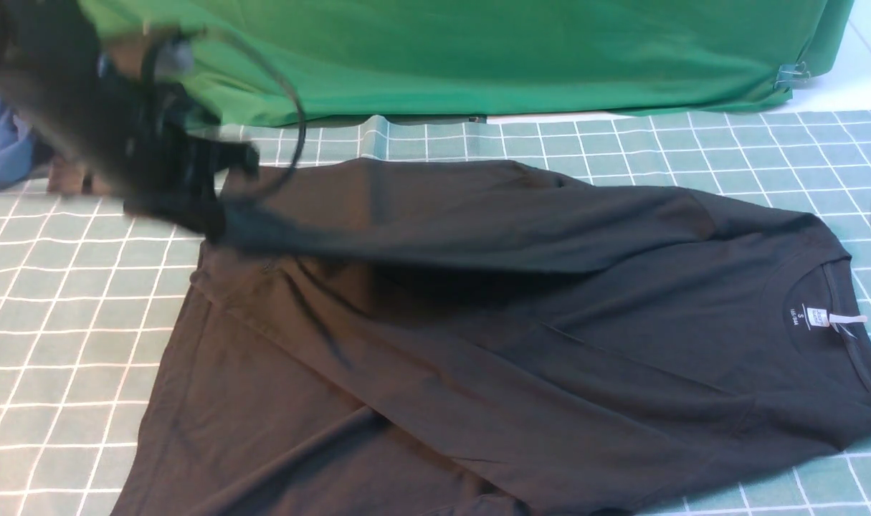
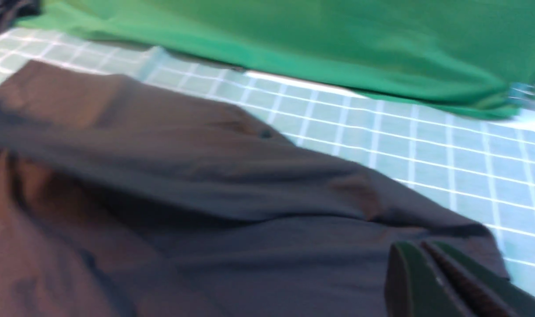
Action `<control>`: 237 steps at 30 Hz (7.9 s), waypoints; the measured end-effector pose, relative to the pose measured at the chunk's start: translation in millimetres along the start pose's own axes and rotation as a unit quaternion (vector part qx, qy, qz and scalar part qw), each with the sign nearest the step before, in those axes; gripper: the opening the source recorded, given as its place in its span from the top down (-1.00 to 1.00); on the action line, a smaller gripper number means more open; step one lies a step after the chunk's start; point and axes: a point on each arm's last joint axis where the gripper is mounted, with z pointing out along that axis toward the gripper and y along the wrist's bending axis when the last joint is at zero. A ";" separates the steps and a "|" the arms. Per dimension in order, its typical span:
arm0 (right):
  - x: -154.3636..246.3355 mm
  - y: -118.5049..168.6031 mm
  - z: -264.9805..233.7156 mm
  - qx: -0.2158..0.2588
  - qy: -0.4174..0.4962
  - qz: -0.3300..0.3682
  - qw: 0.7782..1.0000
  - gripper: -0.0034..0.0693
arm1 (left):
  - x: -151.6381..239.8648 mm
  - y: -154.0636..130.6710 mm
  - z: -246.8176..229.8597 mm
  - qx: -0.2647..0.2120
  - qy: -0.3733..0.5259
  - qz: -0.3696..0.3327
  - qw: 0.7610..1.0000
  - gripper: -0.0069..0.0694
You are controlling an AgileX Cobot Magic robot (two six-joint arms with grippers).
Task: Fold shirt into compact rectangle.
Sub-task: 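Fold the left side of the dark shirt inward over its body with the left gripper, then grasp the near edge of the shirt at its hem and shoulder corners, then fold the black garment in half by bringing its near edge over to the far edge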
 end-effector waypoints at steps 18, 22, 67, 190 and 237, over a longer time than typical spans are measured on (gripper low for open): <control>0.8 -0.6 0.1 -0.003 0.004 0.025 1.000 0.85 | 101.2 16.3 18.9 -0.009 0.039 -0.055 0.998 0.76; 0.8 -0.5 0.1 -0.003 0.004 0.024 1.000 0.85 | 102.4 16.2 19.6 -0.008 0.044 -0.057 0.997 0.60; 25.6 4.5 3.5 -0.024 0.242 -0.003 0.970 0.85 | 175.9 39.6 58.5 -0.068 0.160 -0.067 0.982 0.77; -56.6 -1.2 309.3 -0.048 0.283 -0.114 0.951 -0.09 | -140.5 59.7 65.1 0.019 -0.122 -0.204 0.971 0.79; -62.0 51.6 368.3 -0.231 0.270 -0.079 0.931 0.85 | -141.7 56.3 69.2 0.041 -0.121 -0.193 0.973 0.71</control>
